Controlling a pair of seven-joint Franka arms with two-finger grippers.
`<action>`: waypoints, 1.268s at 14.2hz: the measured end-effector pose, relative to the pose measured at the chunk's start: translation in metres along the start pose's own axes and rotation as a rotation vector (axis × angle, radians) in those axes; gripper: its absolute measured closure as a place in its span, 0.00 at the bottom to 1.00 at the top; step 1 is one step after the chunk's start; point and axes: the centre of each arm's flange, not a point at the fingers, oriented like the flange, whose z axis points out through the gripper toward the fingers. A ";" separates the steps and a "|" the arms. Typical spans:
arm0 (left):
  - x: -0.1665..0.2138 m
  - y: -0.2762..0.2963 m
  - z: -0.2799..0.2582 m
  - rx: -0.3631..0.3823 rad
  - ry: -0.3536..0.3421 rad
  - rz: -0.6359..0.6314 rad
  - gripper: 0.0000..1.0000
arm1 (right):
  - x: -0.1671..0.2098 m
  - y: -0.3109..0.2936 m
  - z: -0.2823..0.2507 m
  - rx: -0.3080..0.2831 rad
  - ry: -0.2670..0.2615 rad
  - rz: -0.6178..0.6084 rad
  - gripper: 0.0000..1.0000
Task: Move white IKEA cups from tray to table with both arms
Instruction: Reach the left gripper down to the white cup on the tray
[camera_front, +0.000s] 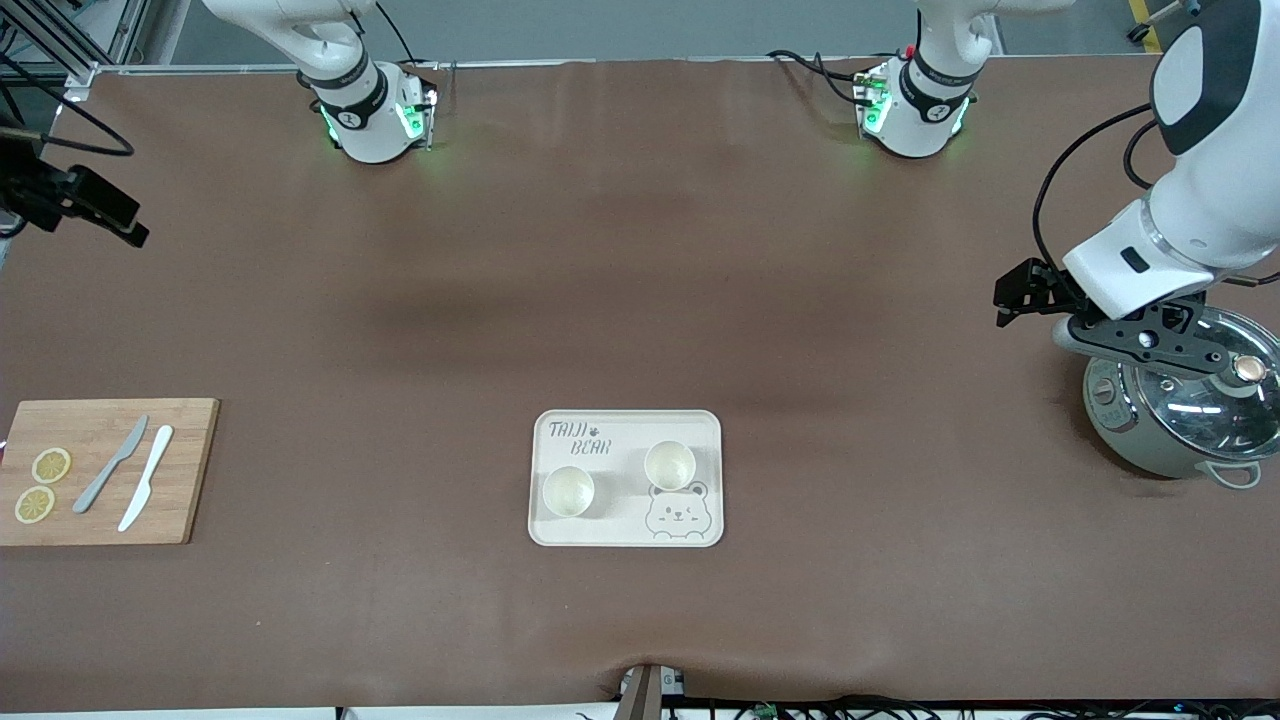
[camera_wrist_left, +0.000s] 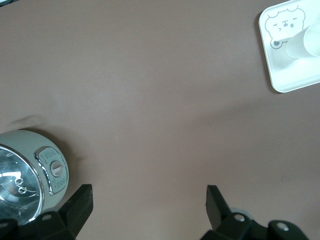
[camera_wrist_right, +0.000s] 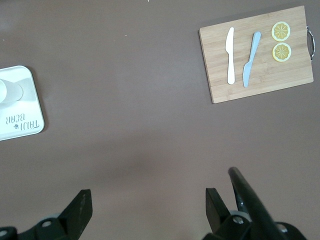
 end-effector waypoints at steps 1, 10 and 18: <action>0.000 0.000 0.000 0.000 -0.001 -0.004 0.00 | 0.001 -0.001 0.003 -0.001 -0.006 0.005 0.00; 0.069 0.067 0.094 -0.029 0.020 -0.092 0.00 | 0.024 -0.005 0.005 0.005 0.028 0.064 0.00; 0.153 0.205 0.215 -0.023 0.056 -0.180 0.00 | 0.043 -0.004 0.030 -0.014 -0.016 0.082 0.00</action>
